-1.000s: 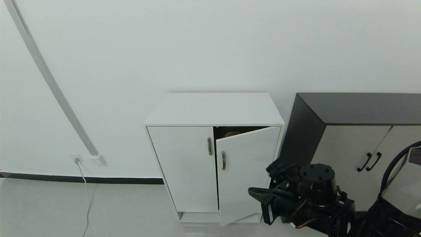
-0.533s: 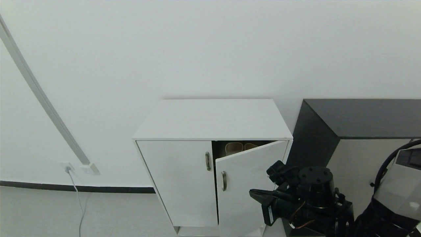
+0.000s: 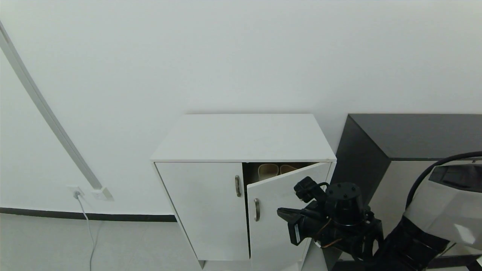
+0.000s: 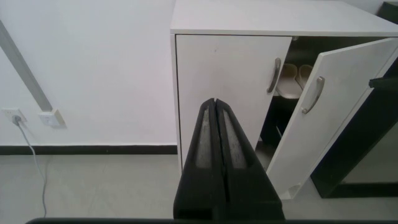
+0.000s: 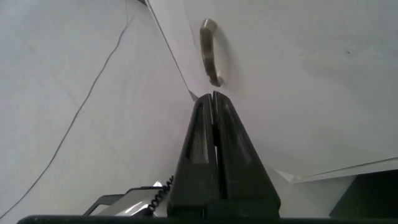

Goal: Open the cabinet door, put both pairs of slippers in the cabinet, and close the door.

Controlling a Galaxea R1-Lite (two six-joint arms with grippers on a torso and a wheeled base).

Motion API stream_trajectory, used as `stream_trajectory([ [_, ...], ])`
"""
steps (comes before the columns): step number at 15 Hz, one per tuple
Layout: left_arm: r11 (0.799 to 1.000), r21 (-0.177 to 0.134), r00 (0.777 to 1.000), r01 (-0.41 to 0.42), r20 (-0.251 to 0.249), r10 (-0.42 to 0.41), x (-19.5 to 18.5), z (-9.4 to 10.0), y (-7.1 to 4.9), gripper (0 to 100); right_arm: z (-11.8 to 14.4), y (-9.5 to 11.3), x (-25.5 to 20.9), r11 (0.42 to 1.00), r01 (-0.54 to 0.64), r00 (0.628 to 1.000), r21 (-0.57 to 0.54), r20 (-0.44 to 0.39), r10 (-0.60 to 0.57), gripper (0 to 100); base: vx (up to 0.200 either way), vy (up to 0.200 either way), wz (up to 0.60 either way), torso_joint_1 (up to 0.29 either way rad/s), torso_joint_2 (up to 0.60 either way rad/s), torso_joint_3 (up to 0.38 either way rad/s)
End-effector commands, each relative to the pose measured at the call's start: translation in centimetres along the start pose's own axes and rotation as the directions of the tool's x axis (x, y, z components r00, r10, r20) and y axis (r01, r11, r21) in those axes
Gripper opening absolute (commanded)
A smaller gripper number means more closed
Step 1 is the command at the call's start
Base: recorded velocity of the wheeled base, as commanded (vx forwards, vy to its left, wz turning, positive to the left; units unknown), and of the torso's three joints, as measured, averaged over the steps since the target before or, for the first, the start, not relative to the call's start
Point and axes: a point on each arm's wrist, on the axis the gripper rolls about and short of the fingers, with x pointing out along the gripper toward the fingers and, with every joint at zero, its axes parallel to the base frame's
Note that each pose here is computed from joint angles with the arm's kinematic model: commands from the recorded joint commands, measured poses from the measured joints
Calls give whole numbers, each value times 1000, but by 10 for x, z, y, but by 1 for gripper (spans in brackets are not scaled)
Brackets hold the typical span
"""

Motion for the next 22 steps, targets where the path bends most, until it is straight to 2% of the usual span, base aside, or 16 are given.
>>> stream_trajectory([
  [1, 1000, 0, 1000, 0, 0, 0, 0, 0, 0, 0, -3, -5, 13, 1000, 28, 1000, 3, 1, -28, 0, 0, 0, 0, 0, 0, 0],
  [11, 1000, 0, 1000, 0, 0, 0, 0, 0, 0, 0, -6, -32, 42, 996, 87, 996, 23, 7, -87, 0, 0, 0, 0, 0, 0, 0],
  [22, 1000, 0, 1000, 0, 0, 0, 0, 0, 0, 0, 5, -58, 72, 990, 136, 991, 40, -3, -136, 0, 0, 0, 0, 0, 0, 0],
])
